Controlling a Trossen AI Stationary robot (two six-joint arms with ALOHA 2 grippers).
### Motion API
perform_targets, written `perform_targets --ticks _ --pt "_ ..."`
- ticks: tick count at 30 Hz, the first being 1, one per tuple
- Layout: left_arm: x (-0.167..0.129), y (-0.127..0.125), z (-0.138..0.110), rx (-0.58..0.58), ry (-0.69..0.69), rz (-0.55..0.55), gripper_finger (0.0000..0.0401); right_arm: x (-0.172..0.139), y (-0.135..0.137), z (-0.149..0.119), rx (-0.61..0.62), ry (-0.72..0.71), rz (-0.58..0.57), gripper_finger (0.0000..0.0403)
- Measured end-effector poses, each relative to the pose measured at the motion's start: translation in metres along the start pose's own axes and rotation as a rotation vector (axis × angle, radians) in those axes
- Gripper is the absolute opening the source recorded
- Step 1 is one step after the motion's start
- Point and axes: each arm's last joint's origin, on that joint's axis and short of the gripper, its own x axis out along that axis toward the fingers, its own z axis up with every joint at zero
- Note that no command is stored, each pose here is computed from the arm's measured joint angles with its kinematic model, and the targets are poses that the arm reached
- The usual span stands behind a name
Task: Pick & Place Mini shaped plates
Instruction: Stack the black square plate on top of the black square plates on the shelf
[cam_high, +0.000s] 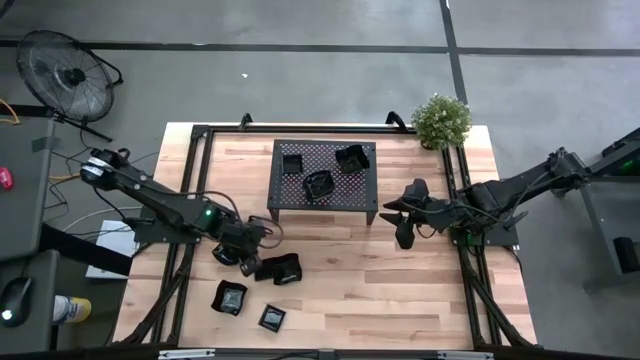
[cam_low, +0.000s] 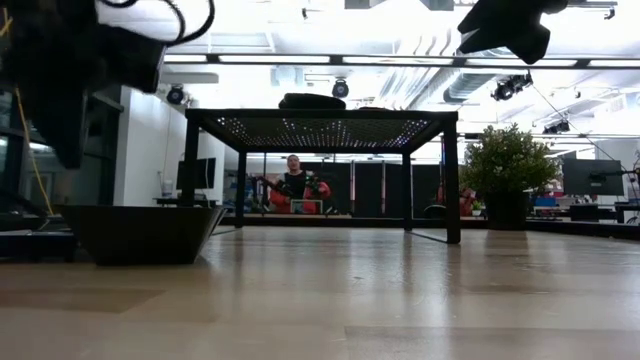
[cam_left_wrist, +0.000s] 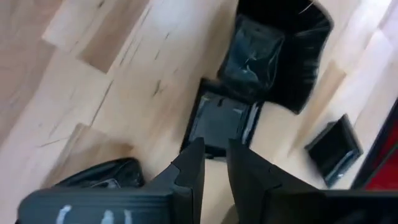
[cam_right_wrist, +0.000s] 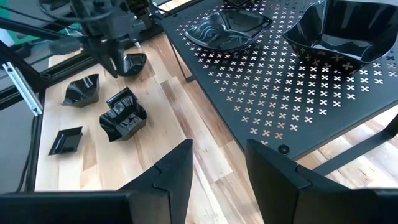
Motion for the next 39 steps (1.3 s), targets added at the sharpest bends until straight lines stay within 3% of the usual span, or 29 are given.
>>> perform_targets --ticks 16,39 --pt "0.034 0.001 0.000 0.290 0.081 0.040 0.0065 0.001 -0.001 0.000 -0.013 -0.015 -0.026 0.0142" --pt "0.051 0.004 -0.001 0.322 0.139 0.092 0.0065 0.012 0.004 -0.004 -0.058 0.009 -0.044 0.0142"
